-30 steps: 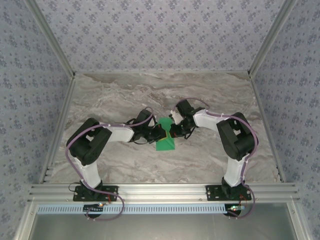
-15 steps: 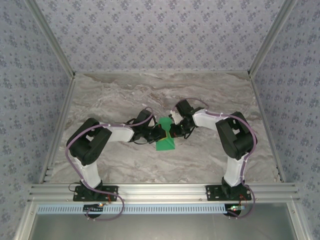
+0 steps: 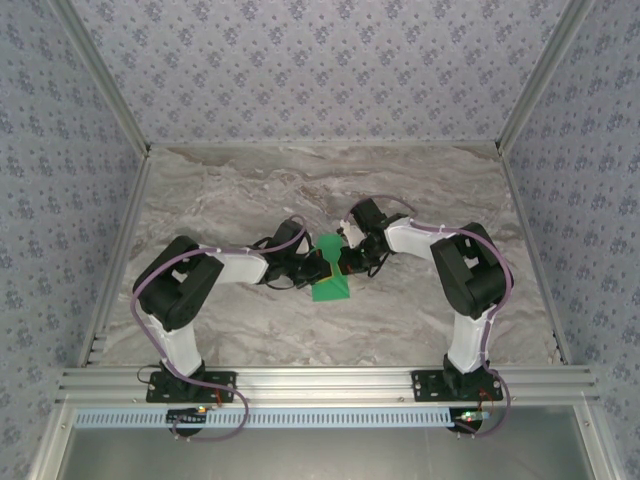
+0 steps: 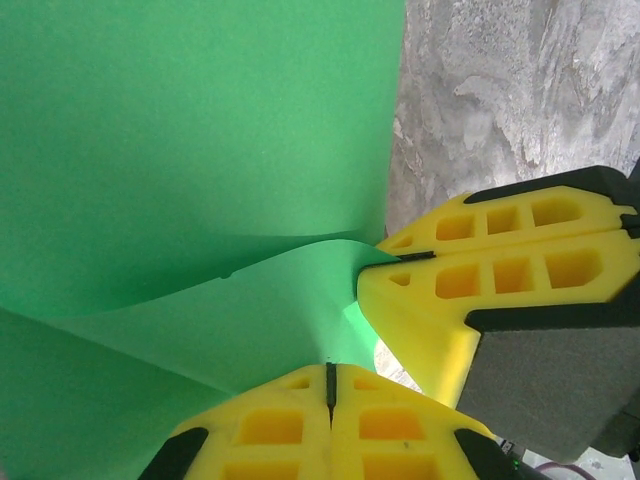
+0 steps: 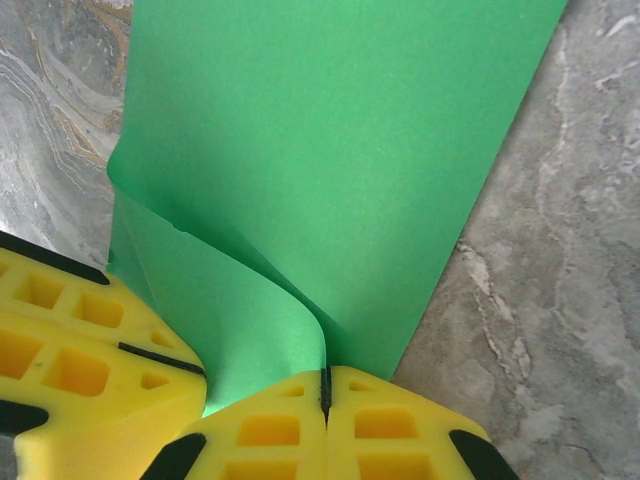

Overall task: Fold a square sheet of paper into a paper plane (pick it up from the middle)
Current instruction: Fold the triangle a second time at the center of the table, then move the paper to the center of the table.

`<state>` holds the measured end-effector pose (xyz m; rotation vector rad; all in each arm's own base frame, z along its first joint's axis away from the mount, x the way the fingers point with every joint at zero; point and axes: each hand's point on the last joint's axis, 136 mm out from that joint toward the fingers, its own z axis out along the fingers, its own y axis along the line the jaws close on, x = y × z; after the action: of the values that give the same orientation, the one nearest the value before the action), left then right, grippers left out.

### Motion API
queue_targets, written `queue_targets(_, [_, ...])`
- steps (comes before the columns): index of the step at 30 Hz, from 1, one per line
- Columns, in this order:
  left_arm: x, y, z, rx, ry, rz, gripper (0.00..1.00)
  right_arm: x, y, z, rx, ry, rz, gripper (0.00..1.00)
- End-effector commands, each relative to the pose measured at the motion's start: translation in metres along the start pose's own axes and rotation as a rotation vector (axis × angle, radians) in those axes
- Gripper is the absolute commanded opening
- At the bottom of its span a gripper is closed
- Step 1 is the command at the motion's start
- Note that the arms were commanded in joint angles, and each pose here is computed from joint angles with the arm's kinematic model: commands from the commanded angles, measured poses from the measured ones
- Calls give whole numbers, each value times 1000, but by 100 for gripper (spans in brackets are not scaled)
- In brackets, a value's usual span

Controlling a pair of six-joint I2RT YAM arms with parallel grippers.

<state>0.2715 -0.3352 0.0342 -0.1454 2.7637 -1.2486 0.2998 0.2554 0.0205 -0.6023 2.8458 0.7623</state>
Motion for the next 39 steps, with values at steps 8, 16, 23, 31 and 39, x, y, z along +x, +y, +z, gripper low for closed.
queue_targets(8, [11, 24, 5, -64, 20, -19, 0, 2, -8, 7, 16, 35, 14, 7])
queue_targets(16, [12, 35, 5, -107, 16, -36, 0, 3, -8, 7, 16, 38, 14, 7])
queue_targets(23, [14, 47, 5, -159, 17, -56, 0, -1, -6, 3, 18, 30, 14, 9])
queue_targets(31, [17, 55, 6, -181, 22, -73, 0, -23, 4, -30, 37, -63, 42, 28])
queue_targets(39, [17, 52, 5, -177, 26, -36, 0, -8, 6, -61, 17, -178, 155, 43])
